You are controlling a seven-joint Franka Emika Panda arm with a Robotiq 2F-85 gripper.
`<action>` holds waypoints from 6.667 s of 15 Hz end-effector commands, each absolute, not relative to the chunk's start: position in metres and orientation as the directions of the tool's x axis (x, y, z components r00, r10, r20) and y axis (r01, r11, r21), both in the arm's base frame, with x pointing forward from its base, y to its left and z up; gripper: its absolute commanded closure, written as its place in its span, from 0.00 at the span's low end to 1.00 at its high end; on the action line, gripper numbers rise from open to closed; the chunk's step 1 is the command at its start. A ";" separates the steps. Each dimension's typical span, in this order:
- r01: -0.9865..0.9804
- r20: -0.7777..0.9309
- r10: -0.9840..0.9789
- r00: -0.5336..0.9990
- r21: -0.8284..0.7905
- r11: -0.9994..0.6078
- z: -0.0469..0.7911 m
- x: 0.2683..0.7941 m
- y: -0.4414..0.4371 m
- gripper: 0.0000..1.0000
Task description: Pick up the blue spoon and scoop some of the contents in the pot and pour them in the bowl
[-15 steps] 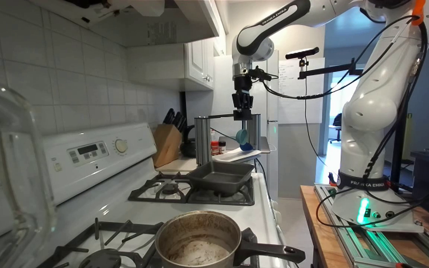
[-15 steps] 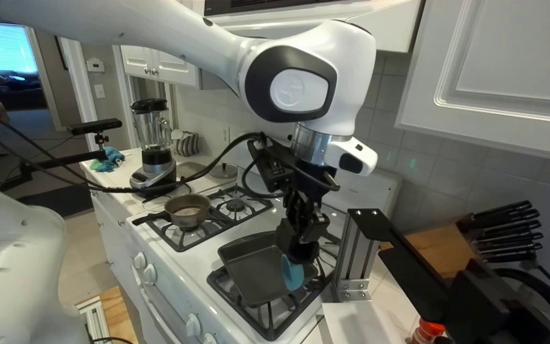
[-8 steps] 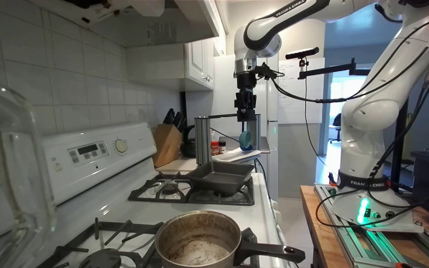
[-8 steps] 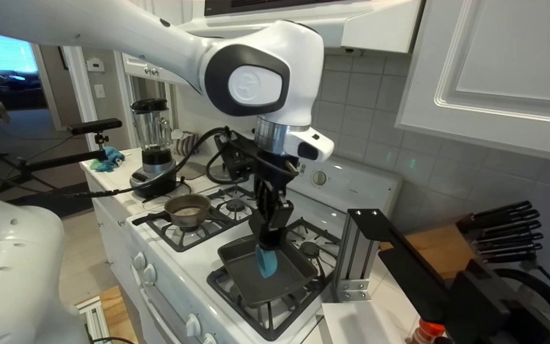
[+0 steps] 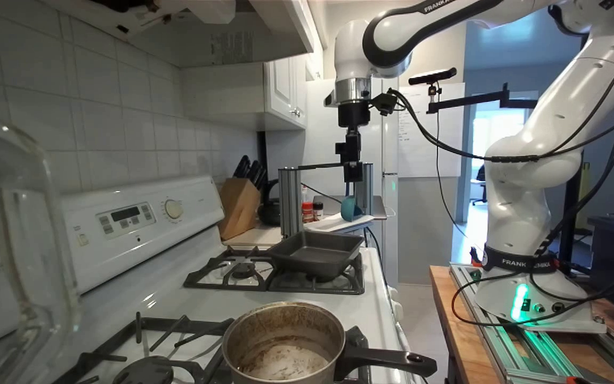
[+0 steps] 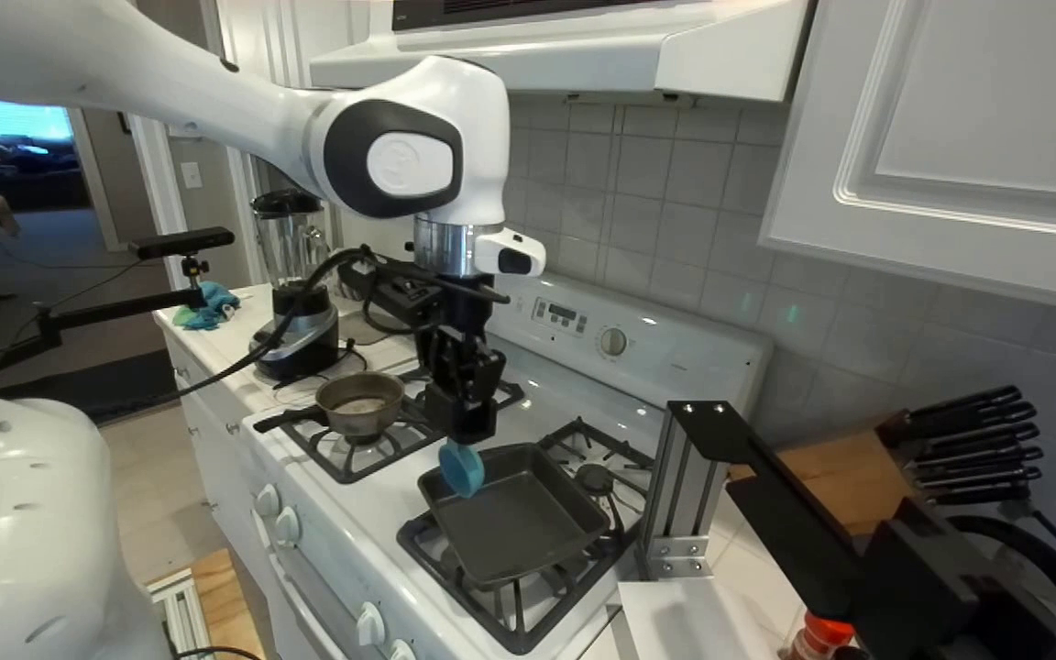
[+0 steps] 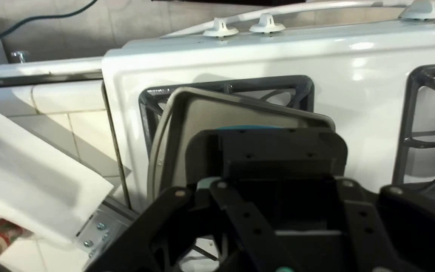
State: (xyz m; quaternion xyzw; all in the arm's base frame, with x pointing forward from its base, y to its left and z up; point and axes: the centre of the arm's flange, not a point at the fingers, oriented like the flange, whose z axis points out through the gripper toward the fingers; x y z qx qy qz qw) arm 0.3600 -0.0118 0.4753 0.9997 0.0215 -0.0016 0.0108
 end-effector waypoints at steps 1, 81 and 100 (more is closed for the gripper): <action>0.218 0.051 0.223 0.974 0.083 -0.972 0.469 0.365 0.032 0.78; 0.920 -0.175 0.906 0.385 0.146 -0.363 0.357 0.399 0.421 0.78; 0.950 -0.413 0.896 0.164 0.310 -0.031 0.335 0.352 0.467 0.78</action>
